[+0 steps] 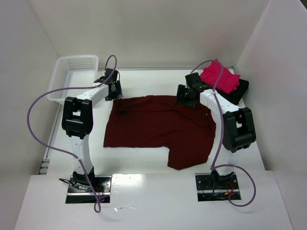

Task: Fold and stack the t-shirts
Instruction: Fold the flattened tshirt in 1/3 of the way

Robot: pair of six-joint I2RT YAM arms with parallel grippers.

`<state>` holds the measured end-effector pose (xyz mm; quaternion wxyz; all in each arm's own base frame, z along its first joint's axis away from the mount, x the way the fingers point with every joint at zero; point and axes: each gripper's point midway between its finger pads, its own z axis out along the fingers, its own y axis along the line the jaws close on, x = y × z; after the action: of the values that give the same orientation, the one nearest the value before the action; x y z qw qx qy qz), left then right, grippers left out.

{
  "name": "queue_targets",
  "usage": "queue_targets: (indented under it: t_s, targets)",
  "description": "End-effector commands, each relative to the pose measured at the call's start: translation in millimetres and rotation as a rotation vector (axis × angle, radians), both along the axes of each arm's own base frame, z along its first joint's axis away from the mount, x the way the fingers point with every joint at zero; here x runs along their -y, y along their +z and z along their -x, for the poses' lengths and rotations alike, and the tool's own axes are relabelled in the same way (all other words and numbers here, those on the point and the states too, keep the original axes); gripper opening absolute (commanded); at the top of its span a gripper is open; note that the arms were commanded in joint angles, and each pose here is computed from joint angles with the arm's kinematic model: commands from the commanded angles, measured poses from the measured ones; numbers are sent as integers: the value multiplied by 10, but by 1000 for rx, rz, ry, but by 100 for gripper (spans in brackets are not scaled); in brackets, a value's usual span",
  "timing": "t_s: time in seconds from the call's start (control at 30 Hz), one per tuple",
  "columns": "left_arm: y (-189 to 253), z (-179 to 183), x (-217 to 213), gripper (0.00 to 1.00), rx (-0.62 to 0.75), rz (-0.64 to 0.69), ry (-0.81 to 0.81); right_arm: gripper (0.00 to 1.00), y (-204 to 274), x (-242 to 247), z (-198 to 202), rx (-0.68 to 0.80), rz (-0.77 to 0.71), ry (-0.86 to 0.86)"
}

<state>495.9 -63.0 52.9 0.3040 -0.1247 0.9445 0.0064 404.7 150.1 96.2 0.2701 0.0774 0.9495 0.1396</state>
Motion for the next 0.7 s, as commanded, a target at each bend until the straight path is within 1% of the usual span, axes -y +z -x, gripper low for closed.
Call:
queue_targets:
  t_s: [0.0,0.07,0.2,0.23,0.3,0.33,0.37,0.4,0.43,0.47,0.57,0.67]
  targets:
    - [-78,78,-38,59,-30,-16,-21,67,85,-74,-191,70,-16,-2]
    - [-78,76,-56,58,-29,-25,-15,67,4,-99,-202,55,-21,5]
    - [-159,131,-64,58,-56,-29,-15,65,5,-217,-388,65,-32,20]
    - [-160,131,-64,58,-56,-29,-15,62,-60,-205,-431,60,-15,20]
    - [-160,131,-64,58,-56,-29,-15,58,-36,-211,-522,75,-9,12]
    - [-160,131,-64,57,-56,-29,-15,55,-129,-187,-526,62,11,14]
    - [-200,138,-65,57,-64,-30,-15,48,-129,-175,-566,68,21,6]
    - [-203,139,-65,56,-65,-30,-15,44,-137,-180,-588,68,22,5]
    - [-203,139,-69,56,-66,-35,-22,38,-212,-155,-593,58,40,5]
    - [-204,141,-55,53,-67,-29,-27,36,-222,-137,-600,59,50,-1]
    - [-282,161,-11,49,-83,-30,-37,33,-316,-121,-621,45,64,-7]
    - [-321,167,-28,45,-91,-39,-33,33,-407,-100,-615,26,83,-6]
